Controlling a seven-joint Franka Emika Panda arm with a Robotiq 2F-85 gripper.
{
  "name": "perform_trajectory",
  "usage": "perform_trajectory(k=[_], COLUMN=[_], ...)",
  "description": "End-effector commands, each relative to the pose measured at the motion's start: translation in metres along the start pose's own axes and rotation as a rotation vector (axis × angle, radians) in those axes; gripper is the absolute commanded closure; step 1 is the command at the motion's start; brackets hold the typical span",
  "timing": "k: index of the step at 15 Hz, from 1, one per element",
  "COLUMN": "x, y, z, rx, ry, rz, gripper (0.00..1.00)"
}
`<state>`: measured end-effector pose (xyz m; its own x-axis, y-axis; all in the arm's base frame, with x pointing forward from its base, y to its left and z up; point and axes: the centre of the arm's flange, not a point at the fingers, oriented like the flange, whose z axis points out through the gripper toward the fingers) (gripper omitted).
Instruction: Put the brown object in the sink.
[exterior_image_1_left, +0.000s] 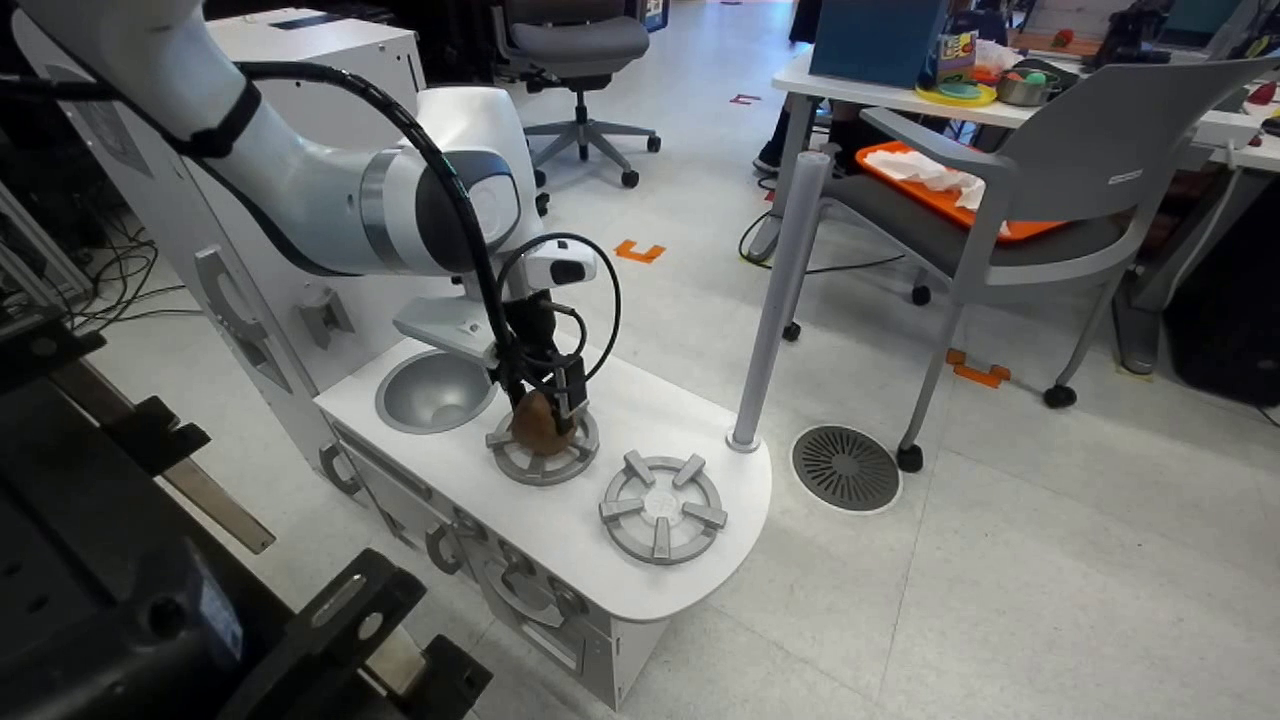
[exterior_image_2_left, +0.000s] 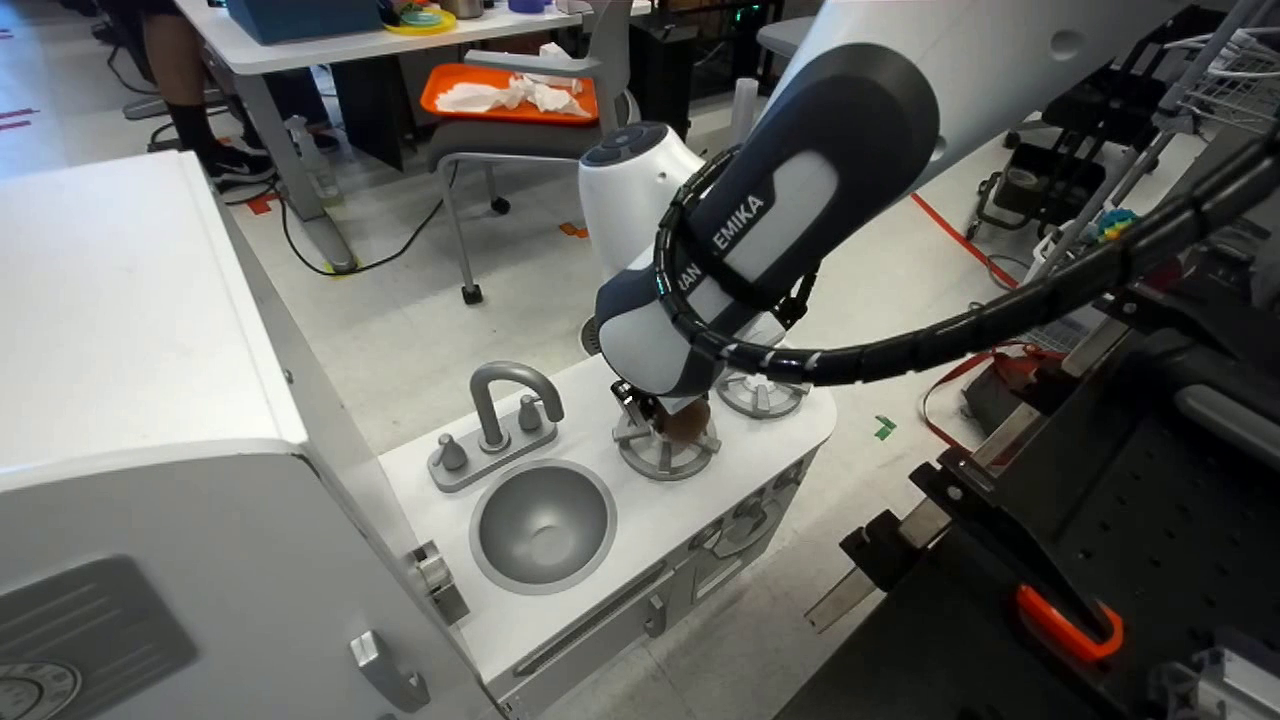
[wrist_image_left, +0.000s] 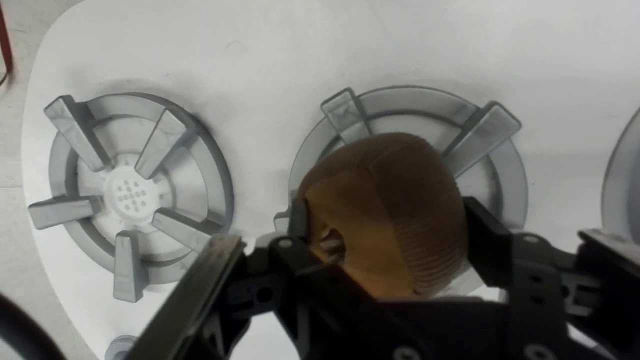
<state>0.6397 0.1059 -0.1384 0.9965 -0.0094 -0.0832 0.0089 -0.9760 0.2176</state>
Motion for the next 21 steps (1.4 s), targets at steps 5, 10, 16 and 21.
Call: perform_trajectory(k=[5, 10, 16, 21], x=[0.015, -0.007, 0.001, -0.009], y=[-0.032, -0.069, -0.116, -0.137], z=[-0.019, -0.066, -0.031, 0.002], rx=[-0.044, 0.134, 0.098, 0.064], ry=[-0.038, -0.001, 0.013, 0.062], rz=[0.021, -0.161, -0.279, -0.468], gripper=[0.84, 0.96, 0.95, 0.95])
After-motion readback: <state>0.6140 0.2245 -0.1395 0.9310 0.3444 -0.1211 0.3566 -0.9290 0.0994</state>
